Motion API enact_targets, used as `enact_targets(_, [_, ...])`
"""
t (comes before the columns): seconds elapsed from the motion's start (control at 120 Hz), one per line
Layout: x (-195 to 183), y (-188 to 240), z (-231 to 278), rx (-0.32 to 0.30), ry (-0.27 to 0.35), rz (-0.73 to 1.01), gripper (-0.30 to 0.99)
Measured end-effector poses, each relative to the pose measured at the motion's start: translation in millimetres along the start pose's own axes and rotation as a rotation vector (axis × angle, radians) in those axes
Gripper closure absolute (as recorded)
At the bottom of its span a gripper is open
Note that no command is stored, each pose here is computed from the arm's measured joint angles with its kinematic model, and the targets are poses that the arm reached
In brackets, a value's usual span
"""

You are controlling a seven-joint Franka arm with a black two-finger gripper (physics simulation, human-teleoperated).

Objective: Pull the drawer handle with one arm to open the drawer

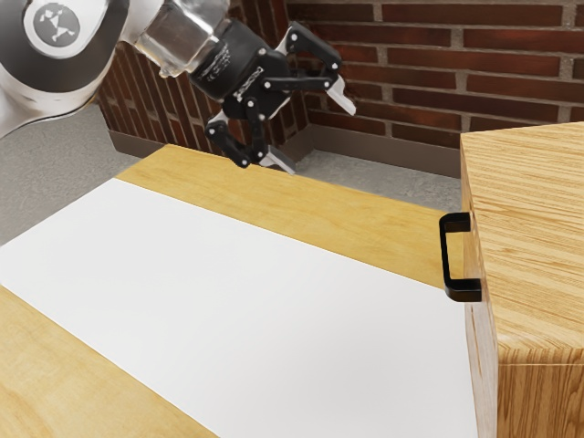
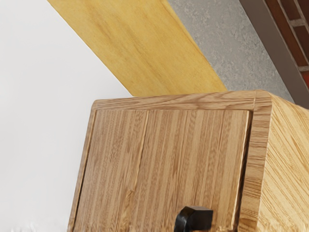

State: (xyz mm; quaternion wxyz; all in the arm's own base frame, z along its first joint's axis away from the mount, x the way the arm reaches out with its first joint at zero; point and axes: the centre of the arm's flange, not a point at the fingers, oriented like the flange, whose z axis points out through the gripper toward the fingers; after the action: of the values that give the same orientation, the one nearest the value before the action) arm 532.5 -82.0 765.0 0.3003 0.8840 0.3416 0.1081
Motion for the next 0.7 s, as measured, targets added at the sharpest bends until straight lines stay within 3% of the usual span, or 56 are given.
enact_targets(0.108, [-17, -26, 16, 0.037, -0.051, 0.049, 0.0])
enact_targets(0.367, [-32, -42, 49, 0.057, -0.077, 0.103, 0.0])
enact_targets(0.567, [-37, -46, 55, 0.035, -0.104, 0.118, 0.0])
enact_targets(0.7, [-68, -31, 69, 0.019, -0.146, 0.187, 0.0])
